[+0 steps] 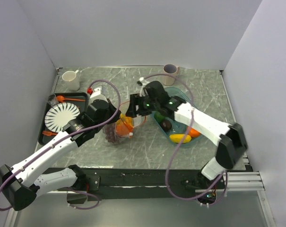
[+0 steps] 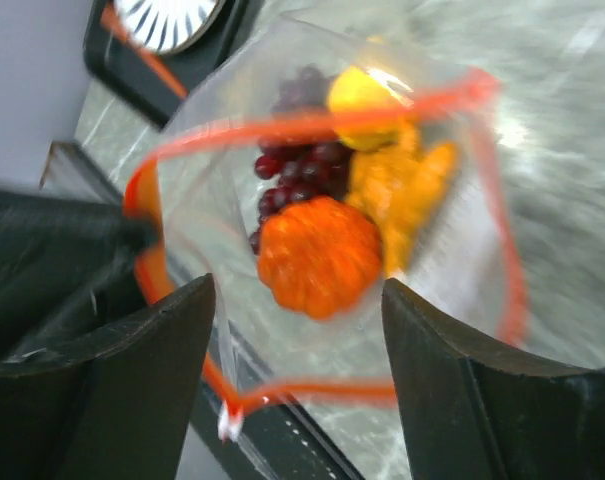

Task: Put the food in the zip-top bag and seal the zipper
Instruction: Place the fake fruit in the zipper food storage bag, then pick up the fake fruit from the bin.

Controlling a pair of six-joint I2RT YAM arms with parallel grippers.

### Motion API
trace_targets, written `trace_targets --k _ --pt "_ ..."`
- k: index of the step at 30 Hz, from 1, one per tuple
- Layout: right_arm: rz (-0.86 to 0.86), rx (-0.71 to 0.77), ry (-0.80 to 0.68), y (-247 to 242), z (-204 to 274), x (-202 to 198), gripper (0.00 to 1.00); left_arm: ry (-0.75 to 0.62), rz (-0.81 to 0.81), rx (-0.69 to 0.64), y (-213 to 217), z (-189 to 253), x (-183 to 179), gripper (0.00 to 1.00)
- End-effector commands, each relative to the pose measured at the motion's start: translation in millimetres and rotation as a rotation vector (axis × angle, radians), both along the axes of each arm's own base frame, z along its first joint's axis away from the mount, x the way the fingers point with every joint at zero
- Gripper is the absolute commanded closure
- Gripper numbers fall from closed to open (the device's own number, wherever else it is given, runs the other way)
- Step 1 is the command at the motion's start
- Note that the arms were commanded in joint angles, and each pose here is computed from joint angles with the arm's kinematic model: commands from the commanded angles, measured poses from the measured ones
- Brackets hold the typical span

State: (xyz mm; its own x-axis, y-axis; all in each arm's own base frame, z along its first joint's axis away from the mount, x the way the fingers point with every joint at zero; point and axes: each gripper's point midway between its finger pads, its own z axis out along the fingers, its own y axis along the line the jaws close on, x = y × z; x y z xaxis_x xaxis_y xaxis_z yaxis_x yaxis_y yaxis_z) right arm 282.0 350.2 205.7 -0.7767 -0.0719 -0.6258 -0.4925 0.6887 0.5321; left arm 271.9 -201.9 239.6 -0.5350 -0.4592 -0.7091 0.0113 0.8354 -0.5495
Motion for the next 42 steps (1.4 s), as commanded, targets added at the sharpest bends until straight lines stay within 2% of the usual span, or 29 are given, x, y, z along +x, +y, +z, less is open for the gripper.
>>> trace_targets --k 1,4,6,11,18,29,39,42 --pt "-0.237 -0.027 -0.165 -64 43 12 0.20 -0.032 0.023 -0.024 1 12 5 0.99" --pt "-0.384 -0.098 -0.178 -111 28 19 0.05 -0.022 0.013 -0.017 -1 8 6 0.99" --pt "-0.435 -0.130 -0.172 -132 20 22 0.02 -0.024 0.000 -0.014 -4 7 6 0.99" --pt "-0.579 -0.215 -0.014 -202 -32 34 0.02 -0.023 -0.008 -0.008 -5 7 7 0.99" --pt "-0.559 -0.346 0.092 -227 -77 21 0.02 -0.040 -0.015 -0.007 -5 11 7 0.99" --pt "-0.571 -0.360 0.115 -229 -82 20 0.02 -0.028 -0.041 -0.012 -10 7 5 0.99" --pt "-0.872 -0.560 0.084 -298 -75 15 0.00 -0.058 -0.077 -0.029 -15 12 4 0.99" --pt "-0.956 -0.572 0.087 -312 -75 9 0.00 -0.055 -0.086 -0.029 -16 11 3 0.99"
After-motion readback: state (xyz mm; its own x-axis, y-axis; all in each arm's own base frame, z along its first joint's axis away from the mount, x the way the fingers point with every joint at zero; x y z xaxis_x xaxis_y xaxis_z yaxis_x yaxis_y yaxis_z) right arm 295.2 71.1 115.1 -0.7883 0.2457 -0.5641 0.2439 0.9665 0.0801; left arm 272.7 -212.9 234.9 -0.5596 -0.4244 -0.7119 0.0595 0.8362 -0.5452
